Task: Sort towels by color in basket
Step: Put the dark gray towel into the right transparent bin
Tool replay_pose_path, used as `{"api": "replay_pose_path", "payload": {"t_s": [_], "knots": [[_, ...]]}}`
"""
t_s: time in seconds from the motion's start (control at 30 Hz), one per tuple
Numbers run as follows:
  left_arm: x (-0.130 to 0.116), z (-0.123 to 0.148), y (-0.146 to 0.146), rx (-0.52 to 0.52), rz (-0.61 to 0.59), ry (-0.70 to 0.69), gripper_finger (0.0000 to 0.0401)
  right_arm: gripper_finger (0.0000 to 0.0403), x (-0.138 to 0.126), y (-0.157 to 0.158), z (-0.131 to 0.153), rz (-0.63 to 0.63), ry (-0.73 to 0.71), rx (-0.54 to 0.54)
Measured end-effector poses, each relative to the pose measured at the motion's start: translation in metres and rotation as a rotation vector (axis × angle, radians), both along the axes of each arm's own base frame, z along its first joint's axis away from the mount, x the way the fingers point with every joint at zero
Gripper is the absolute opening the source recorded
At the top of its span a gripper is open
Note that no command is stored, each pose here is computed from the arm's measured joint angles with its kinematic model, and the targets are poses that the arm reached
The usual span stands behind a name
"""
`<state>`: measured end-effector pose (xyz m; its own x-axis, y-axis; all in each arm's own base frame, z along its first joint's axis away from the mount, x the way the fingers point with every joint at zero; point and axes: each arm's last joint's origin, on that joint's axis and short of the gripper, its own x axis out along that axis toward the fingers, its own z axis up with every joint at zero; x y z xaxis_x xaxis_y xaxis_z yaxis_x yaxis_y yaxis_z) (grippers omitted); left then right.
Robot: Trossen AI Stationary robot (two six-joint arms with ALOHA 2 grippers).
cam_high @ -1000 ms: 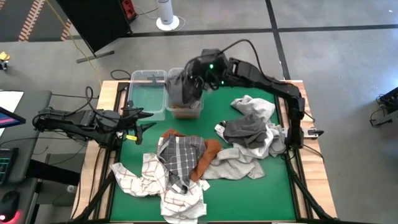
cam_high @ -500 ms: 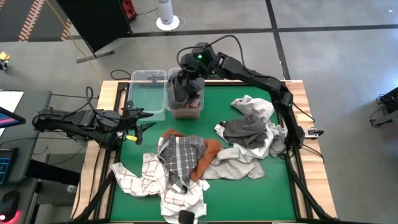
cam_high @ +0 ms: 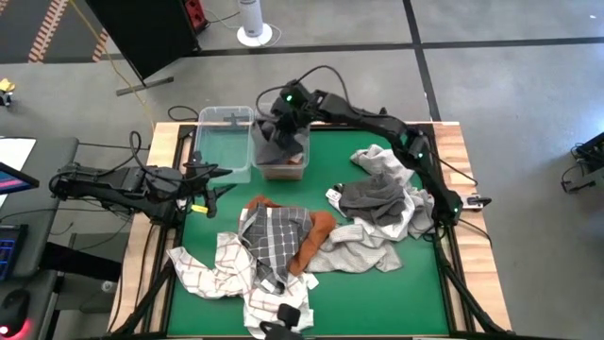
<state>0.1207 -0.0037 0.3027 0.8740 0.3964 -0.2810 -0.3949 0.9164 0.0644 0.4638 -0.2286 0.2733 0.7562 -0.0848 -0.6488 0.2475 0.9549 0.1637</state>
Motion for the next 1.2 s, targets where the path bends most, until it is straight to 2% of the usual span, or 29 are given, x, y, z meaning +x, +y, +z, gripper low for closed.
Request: {"api": "replay_pose_path", "payload": {"t_s": [0.23,0.4,0.53,0.7,0.87,1.2], "knots": [[0.000,0.000,0.000,0.001,0.004,-0.001,0.0180,0.0020,-0.005,0.003,-0.021,-0.017,0.208,-0.093],[0.000,0.000,0.000,0.013,0.008,0.003,0.0180,0.0020,-0.004,0.019,-0.026,0.111,0.313,-0.195],[0.000,0.000,0.000,0.012,0.008,0.002,0.0180,0.0020,-0.006,0.029,-0.029,0.163,0.429,-0.302],[0.000,0.000,0.000,0.009,0.009,0.002,0.0180,0.0020,-0.013,0.034,-0.032,0.166,0.510,-0.251],[0.000,0.000,0.000,0.015,0.007,0.001,0.0180,0.0021,-0.011,0.032,-0.031,0.119,0.481,-0.234],[0.000,0.000,0.000,0.016,0.007,0.002,0.0180,0.0026,0.006,0.021,-0.006,0.035,0.236,-0.330]]}}
